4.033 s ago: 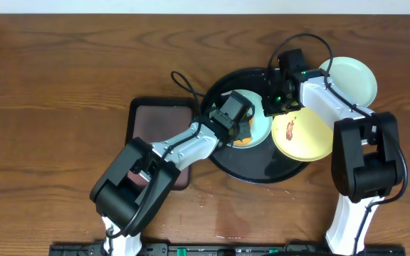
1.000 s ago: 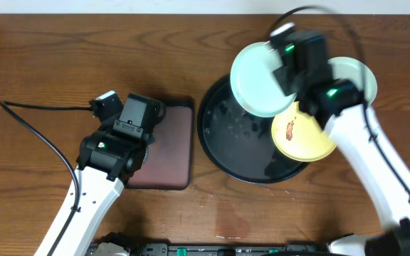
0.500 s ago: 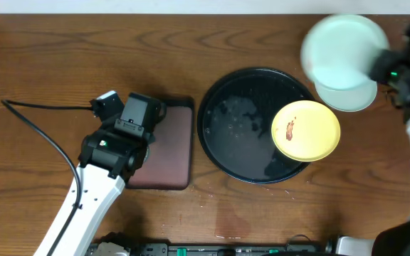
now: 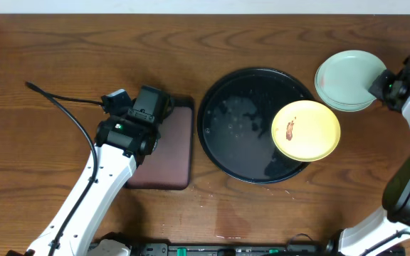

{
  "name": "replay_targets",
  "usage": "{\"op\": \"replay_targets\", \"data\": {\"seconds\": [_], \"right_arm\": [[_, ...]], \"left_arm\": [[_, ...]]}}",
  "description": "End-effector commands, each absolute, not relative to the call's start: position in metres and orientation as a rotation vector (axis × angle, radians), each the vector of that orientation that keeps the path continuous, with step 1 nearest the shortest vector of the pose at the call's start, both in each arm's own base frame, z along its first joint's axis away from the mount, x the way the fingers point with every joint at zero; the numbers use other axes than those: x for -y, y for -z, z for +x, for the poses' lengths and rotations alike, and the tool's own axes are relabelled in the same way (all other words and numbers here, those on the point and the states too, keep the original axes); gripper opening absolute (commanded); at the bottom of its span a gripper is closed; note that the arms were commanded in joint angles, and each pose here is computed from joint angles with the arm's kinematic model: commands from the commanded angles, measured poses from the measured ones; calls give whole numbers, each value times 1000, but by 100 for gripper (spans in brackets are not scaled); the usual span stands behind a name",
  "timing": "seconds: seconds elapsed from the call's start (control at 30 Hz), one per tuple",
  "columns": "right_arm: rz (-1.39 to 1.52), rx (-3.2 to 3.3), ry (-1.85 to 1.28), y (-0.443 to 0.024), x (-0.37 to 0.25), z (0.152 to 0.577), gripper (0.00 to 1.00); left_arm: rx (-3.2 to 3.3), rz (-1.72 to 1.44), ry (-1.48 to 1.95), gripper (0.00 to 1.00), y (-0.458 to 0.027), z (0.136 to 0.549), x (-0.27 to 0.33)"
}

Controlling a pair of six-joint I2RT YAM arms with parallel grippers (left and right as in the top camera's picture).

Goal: Clean dirty plates on tray and stack at the side
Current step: 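Carry the green plate right and set it on the green stack, then grip the yellow plate rim with the right gripper, drag it inward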

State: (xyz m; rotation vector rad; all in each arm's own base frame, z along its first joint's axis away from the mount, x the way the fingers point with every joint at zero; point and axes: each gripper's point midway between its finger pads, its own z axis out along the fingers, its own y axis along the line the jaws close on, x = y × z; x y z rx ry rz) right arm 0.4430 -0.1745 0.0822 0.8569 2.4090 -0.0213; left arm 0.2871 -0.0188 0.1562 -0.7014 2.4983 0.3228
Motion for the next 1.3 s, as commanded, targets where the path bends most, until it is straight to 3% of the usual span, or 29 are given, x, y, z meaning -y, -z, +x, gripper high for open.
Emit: {"op": "replay_targets", "data": {"seconds": [0.0,0.07,0.13,0.2,0.23,0.3,0.5,0.6,0.77,0.97,1.27], "right_arm": [[899,-2391,59,-73,184,445,2],[895,-2381,57,-73,185,448,7],[892,-2378,58,-73,185,449,22],[891,-2376,57,-74,185,450,69],[889,-2376,51,-74,184,450,85],[855,-2388,-24,-74,174,454,98],[638,-2450,-621,-89,90,454,99],[649,-2506,-732,-94,72,435,99],[559,-2591,-682,-113,64,403,99],[626,-2737,-373,-128,81,351,99],[615,-2888,-205,-93,69,323,99]], "left_arm": [[-2492,-714,-333,7,-156,286,16],[-2492,-714,-333,8,-156,286,16],[-2491,-714,-333,8,-156,287,16],[-2490,-714,-331,8,-157,287,16],[-2491,-714,-327,8,-156,287,17],[-2500,-714,-313,8,-155,287,19],[-2503,-714,-305,8,-155,287,20],[-2511,-713,-296,8,-154,286,21],[-2519,-712,-282,8,-153,286,23],[-2512,-713,-248,8,-154,290,27],[-2509,-714,-154,8,-154,298,39]]}}
